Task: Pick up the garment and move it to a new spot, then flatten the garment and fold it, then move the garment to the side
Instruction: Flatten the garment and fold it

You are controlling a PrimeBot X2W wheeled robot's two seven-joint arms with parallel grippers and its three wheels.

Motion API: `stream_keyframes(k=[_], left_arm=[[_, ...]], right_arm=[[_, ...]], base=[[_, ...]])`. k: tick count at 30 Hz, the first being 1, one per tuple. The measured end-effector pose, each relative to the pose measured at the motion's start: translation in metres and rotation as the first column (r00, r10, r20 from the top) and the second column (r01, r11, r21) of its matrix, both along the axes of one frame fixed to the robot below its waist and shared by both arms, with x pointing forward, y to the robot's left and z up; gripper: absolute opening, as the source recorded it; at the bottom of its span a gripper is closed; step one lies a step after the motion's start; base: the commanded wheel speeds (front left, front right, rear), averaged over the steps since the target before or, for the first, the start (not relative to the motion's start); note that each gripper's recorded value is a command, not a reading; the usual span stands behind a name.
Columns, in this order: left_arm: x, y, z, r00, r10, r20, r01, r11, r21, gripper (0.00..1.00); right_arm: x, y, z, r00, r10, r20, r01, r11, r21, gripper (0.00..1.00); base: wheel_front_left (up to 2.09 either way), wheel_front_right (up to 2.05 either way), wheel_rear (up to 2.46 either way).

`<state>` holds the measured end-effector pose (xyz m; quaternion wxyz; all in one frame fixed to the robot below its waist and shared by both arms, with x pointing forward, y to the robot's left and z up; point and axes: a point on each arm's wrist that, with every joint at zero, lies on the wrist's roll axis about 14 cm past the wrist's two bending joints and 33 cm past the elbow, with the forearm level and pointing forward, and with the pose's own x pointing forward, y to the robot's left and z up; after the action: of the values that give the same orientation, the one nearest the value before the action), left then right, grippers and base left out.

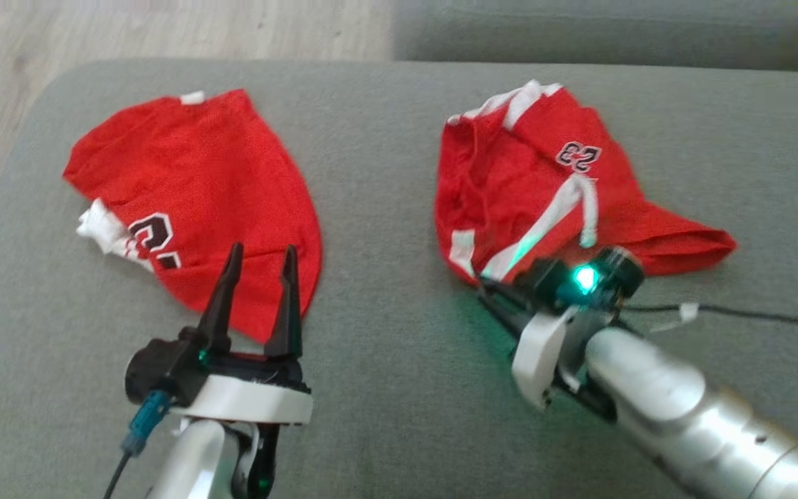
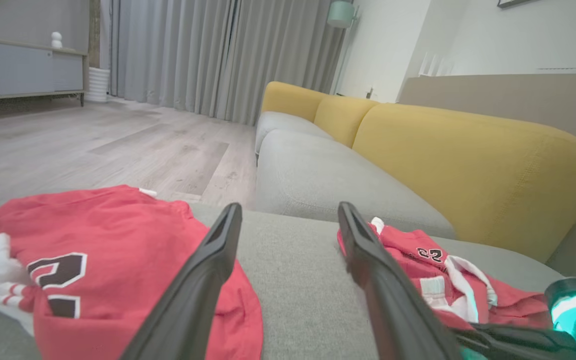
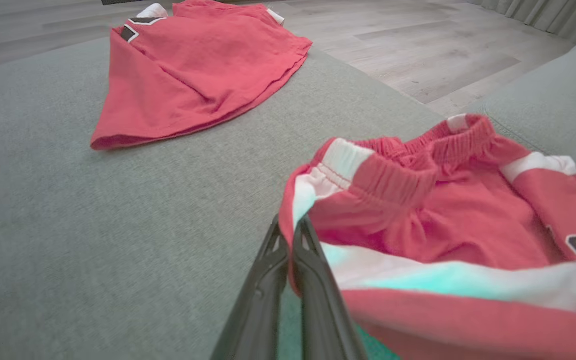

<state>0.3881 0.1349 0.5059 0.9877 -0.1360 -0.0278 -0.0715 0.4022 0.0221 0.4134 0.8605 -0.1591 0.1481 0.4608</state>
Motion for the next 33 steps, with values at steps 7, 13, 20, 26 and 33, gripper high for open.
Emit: stream_keyframes(k=[7, 13, 20, 26, 33], left_arm=[[0.0, -0.014, 0.004, 0.999, -0.046, 0.015, 0.046, 0.999, -0.001, 1.0], [0.008, -0.022, 0.009, 0.997, -0.067, 0.034, 0.067, 0.998, -0.001, 1.0], [0.016, -0.032, 0.013, 0.994, -0.096, 0.047, 0.097, 0.995, 0.0, 1.0], [0.021, -0.048, 0.008, 0.989, -0.146, 0.04, 0.146, 0.989, -0.001, 1.0], [0.026, -0.06, 0.0, 0.983, -0.183, 0.019, 0.183, 0.983, -0.005, 1.0]], right_arm=[[-0.013, -0.019, 0.002, 0.996, -0.091, -0.007, 0.091, 0.995, 0.03, 1.0], [0.011, -0.06, 0.026, 0.96, -0.279, 0.027, 0.272, 0.95, 0.15, 1.0], [0.036, -0.143, 0.063, 0.821, -0.566, 0.077, 0.52, 0.796, 0.31, 1.0], [0.017, -0.184, 0.073, 0.665, -0.743, 0.074, 0.654, 0.627, 0.422, 1.0], [0.0, -0.196, 0.053, 0.623, -0.778, 0.083, 0.708, 0.605, 0.364, 1.0]], base=[[0.0, 0.0, 0.0], [0.0, 0.0, 0.0], [0.0, 0.0, 0.0], [0.0, 0.0, 0.0], [0.0, 0.0, 0.0]])
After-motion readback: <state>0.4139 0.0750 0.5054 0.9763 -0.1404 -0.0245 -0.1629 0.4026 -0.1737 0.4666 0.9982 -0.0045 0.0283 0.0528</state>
